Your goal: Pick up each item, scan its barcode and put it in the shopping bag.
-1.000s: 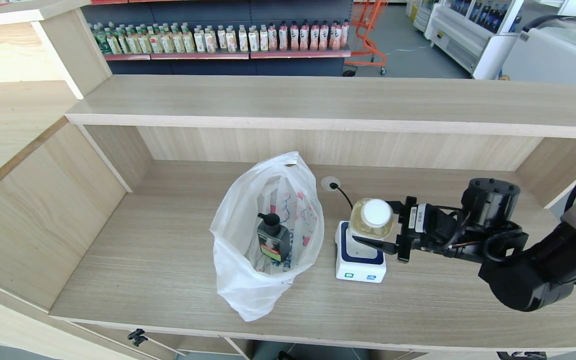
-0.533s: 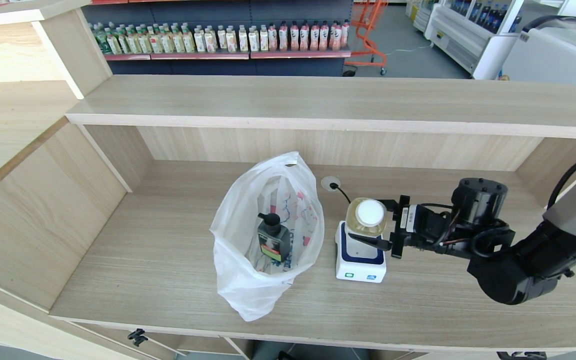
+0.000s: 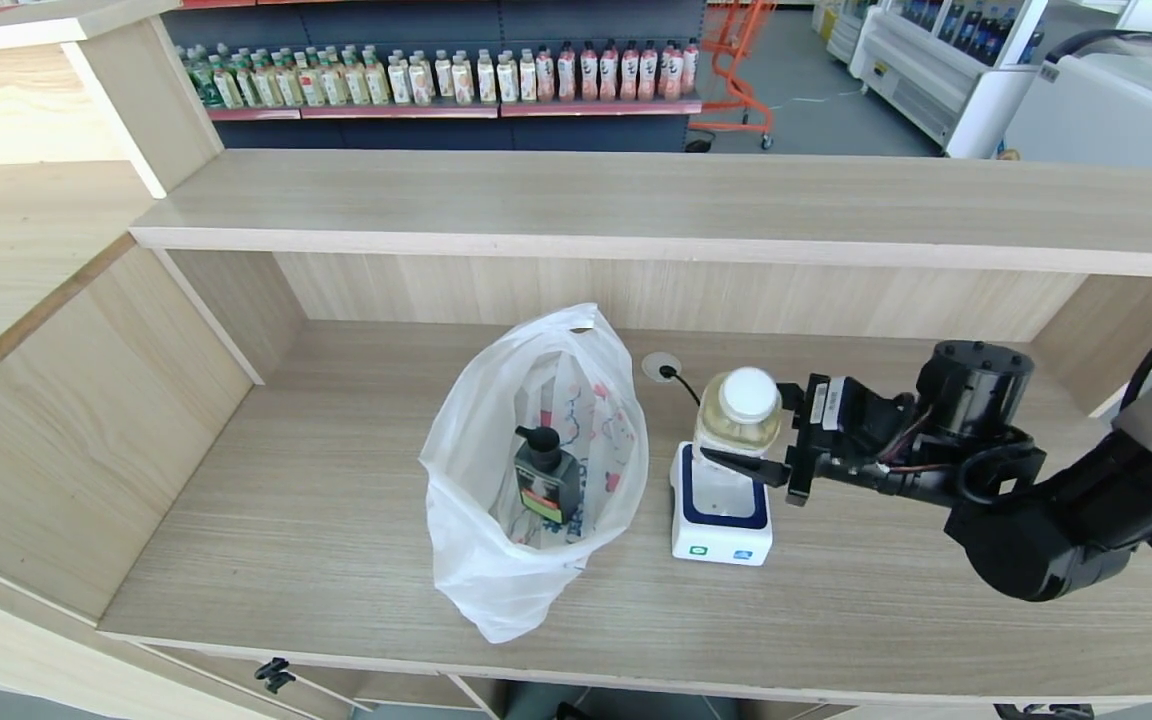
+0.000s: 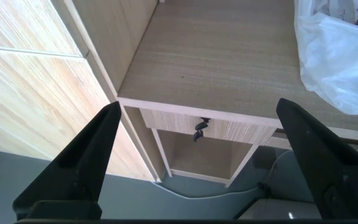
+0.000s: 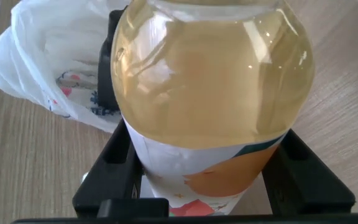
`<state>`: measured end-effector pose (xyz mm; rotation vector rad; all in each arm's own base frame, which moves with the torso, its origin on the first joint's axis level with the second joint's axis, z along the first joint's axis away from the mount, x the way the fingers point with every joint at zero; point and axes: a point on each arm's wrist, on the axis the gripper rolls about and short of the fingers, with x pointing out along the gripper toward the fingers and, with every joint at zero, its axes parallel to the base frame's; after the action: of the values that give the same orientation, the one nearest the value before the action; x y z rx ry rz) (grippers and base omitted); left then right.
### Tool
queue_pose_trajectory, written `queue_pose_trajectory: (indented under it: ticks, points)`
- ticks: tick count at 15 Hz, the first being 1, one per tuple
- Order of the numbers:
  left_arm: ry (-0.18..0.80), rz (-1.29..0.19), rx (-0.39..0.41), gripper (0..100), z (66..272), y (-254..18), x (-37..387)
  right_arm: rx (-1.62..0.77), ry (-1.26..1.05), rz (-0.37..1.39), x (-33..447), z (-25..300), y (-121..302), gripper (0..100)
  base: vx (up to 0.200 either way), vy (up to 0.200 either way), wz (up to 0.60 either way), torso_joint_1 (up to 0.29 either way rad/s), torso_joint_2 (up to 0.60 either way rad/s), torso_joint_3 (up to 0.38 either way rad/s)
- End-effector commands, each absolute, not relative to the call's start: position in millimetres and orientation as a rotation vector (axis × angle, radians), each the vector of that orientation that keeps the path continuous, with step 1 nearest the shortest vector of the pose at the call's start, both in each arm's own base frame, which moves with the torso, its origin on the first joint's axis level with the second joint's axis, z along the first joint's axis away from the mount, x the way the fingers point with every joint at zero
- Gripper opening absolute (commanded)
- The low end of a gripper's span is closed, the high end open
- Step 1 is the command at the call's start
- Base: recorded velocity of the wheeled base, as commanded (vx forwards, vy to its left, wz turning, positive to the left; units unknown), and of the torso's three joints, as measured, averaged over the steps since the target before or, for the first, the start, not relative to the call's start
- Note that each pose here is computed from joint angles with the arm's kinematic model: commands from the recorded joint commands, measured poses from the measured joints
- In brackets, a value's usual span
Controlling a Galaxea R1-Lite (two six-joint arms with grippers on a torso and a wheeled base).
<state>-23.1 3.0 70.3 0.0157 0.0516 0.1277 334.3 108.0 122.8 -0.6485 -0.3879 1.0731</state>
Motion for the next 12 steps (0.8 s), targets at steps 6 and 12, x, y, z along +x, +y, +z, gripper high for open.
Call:
queue_pose_trajectory:
  ticks: [6, 12]
  points:
    - [0.053, 0.129, 0.016, 100, 70.3, 3.0, -23.0, -0.186, -0.255, 0.902, 288.6, 192.4, 110.6, 0, 0.0, 0.0, 0.0, 0.0, 0.0, 0.0]
    - [0.051, 0.128, 0.017, 100, 70.3, 3.0, -23.1, -0.166, -0.212, 0.906, 282.4, 184.3, 109.0, 0, 0.0, 0.0, 0.0, 0.0, 0.0, 0.0]
